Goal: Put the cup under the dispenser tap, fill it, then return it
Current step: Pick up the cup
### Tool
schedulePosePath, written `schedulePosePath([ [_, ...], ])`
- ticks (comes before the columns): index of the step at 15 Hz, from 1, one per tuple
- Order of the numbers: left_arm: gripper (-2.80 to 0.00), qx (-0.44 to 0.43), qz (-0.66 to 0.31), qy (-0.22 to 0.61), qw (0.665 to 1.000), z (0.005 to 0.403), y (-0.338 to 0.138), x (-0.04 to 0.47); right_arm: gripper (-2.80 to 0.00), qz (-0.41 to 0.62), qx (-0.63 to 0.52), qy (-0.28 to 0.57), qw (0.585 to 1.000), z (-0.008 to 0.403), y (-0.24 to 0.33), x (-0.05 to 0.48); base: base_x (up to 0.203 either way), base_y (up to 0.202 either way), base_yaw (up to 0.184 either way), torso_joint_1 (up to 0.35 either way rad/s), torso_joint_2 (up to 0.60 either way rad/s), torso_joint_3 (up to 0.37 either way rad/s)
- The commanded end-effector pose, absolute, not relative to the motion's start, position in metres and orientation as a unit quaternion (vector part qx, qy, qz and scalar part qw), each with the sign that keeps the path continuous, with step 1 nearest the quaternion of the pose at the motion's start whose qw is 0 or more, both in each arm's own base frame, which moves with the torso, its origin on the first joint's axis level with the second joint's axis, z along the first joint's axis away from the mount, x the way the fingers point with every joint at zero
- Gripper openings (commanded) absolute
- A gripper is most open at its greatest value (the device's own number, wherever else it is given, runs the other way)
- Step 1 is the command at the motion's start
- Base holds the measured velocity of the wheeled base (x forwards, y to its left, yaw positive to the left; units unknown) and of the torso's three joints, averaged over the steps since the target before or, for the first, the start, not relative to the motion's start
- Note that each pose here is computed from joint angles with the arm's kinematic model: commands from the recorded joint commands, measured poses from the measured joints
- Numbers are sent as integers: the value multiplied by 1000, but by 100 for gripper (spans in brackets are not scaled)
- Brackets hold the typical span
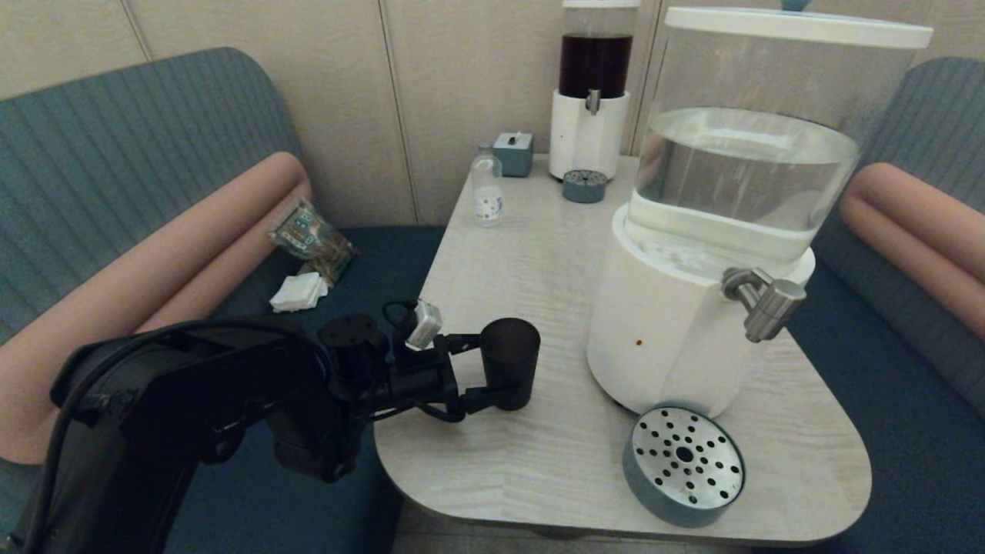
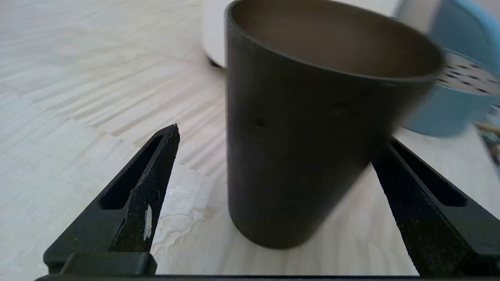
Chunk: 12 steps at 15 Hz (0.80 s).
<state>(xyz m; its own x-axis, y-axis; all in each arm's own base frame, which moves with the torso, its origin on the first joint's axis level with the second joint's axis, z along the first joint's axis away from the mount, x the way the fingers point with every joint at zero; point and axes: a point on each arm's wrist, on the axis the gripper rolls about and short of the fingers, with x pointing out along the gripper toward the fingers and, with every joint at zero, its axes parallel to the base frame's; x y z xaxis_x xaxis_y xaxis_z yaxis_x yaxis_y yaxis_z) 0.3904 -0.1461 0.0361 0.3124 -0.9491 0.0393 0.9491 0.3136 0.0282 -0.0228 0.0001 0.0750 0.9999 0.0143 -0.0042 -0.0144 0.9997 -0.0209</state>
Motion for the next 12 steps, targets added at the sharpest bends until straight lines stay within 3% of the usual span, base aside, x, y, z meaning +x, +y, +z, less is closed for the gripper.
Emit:
schedulePosePath([
  [1,0,-4,-578,-23,816,34,-155,388,-280,8,-11,2,1000,75,0,-23,0,0,0,0,0,0],
  [12,0,-16,-569,-20,822,35,-165,387,-280,8,-11,1,1000,75,0,-23,0,0,0,0,0,0],
])
